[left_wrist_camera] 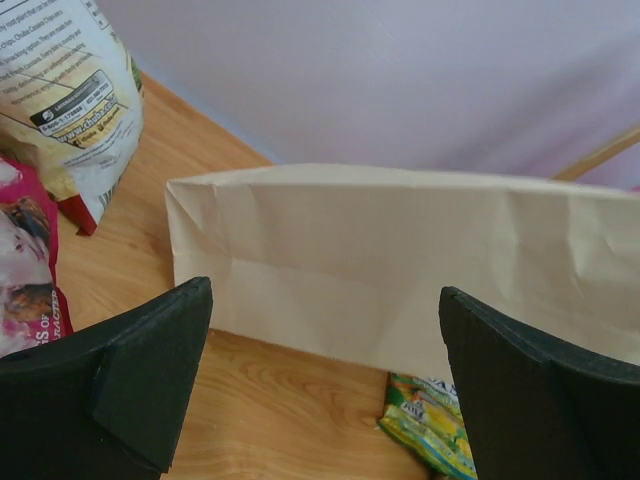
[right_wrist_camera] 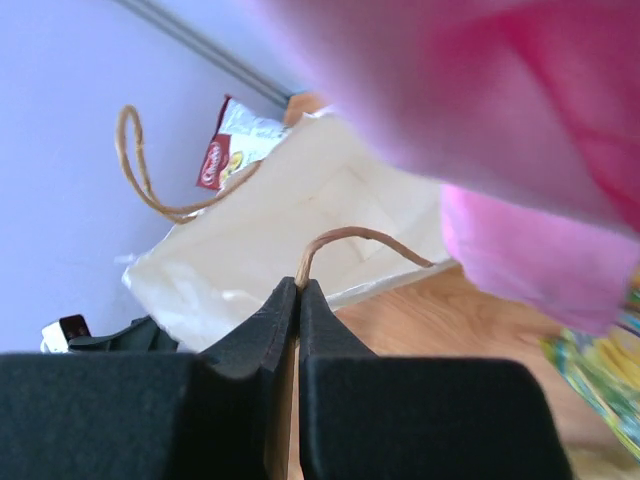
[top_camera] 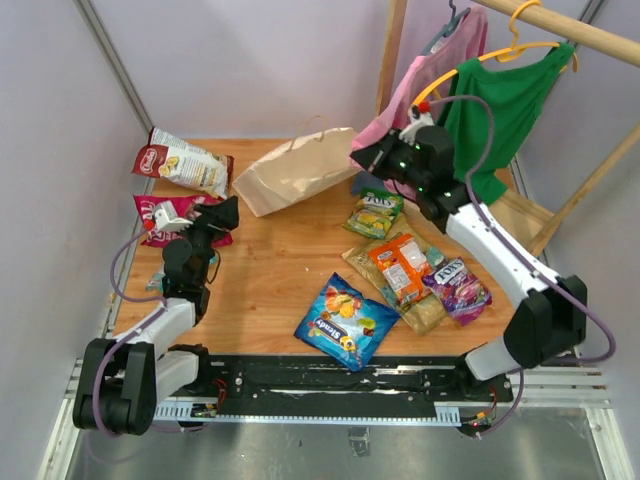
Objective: Take the snacks out of the paper bag
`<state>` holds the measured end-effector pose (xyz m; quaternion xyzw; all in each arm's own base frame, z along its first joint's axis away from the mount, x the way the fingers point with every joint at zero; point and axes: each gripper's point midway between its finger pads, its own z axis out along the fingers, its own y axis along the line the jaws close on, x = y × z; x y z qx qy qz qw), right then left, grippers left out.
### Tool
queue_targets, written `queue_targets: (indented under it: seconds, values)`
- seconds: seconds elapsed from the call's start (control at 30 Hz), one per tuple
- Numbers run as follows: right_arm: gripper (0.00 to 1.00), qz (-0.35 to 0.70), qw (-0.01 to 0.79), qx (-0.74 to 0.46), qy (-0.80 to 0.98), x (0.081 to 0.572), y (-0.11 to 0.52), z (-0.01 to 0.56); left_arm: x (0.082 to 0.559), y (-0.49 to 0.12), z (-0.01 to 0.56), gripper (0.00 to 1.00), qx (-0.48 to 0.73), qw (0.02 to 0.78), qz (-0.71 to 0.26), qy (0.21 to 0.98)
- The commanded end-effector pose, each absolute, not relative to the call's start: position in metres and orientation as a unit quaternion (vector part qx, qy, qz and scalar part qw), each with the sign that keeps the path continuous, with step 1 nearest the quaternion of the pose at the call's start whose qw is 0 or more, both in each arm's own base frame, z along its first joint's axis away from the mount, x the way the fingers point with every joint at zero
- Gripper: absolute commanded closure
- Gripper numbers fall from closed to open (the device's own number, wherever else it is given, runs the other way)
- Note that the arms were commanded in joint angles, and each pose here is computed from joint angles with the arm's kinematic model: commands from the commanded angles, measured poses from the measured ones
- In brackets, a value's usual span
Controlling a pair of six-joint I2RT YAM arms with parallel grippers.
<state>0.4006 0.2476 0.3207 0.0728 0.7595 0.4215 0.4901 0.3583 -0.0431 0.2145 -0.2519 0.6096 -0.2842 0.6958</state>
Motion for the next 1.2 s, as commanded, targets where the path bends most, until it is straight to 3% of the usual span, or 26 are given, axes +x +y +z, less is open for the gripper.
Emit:
queue_targets:
  seconds: [0.0, 0.27, 0.63, 1.17]
  values:
    - [0.99, 0.448, 0.451, -0.027, 0.772, 0.394, 0.313, 0.325, 0.358, -0.037, 0.222, 0.00, -0.252, 0.704, -0.279, 0.602]
    - [0.99, 0.461, 0.425, -0.092, 0.774, 0.417, 0.378, 0.334, 0.359, -0.028, 0.216, 0.00, -0.255, 0.703, -0.262, 0.610]
    - [0.99, 0.496, 0.488, -0.146, 0.703, 0.418, 0.397, 0.437, 0.364, -0.016, 0.220, 0.00, -0.265, 0.707, -0.256, 0.603]
    - [0.99, 0.489, 0.491, -0.159, 0.703, 0.439, 0.395, 0.431, 0.370, -0.025, 0.195, 0.00, -0.267, 0.677, -0.280, 0.627]
